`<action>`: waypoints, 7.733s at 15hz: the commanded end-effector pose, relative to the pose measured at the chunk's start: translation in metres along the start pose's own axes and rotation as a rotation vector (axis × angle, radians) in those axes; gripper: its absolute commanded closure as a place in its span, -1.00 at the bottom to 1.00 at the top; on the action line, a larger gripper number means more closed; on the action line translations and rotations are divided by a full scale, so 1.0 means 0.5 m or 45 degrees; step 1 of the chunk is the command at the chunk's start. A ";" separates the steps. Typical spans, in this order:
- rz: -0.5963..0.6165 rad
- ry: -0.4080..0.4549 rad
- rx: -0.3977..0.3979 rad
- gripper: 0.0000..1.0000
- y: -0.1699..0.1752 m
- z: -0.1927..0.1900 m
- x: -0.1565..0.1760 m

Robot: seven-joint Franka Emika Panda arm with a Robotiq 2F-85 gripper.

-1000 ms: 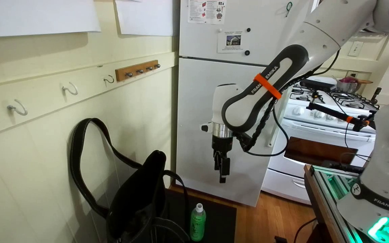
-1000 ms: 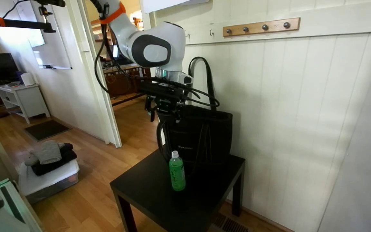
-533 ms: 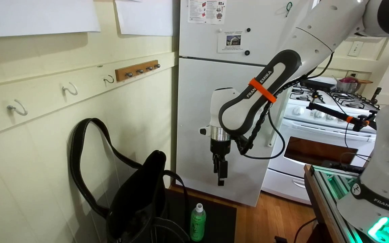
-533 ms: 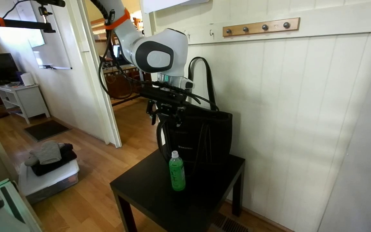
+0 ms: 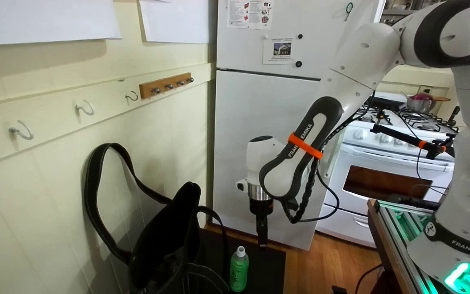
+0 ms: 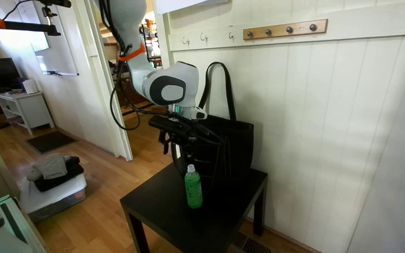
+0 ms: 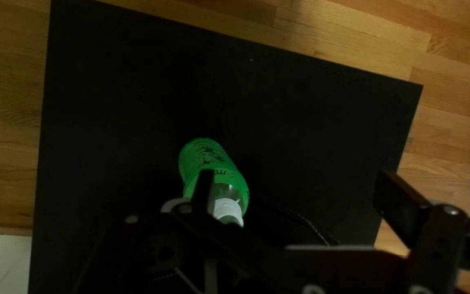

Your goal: Pick up the bottle and put it in the bag

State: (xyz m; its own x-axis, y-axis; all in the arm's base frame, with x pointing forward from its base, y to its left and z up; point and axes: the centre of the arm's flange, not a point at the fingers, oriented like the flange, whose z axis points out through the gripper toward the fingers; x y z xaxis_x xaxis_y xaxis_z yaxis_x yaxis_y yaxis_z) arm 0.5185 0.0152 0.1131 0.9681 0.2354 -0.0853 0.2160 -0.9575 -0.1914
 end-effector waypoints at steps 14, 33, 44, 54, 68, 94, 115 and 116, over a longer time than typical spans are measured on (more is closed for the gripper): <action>-0.119 0.211 -0.225 -0.16 0.004 0.159 0.102; -0.009 0.185 -0.251 0.45 -0.001 0.153 0.096; -0.057 0.239 -0.273 0.84 -0.047 0.041 0.073; -0.297 0.410 -0.352 0.84 -0.172 -0.222 0.063; -0.635 0.640 -0.419 0.84 -0.243 -0.421 0.117; -1.062 0.400 -0.221 0.84 -0.218 -0.226 0.524; -1.096 0.222 -0.158 -1.00 -0.263 -0.114 0.601; -1.096 0.220 -0.153 -1.00 -0.267 -0.116 0.598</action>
State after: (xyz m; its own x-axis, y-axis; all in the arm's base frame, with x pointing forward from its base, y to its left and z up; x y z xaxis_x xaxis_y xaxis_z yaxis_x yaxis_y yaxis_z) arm 0.7732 0.1958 0.1703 0.4698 0.8584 0.2061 0.8775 -0.4795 -0.0033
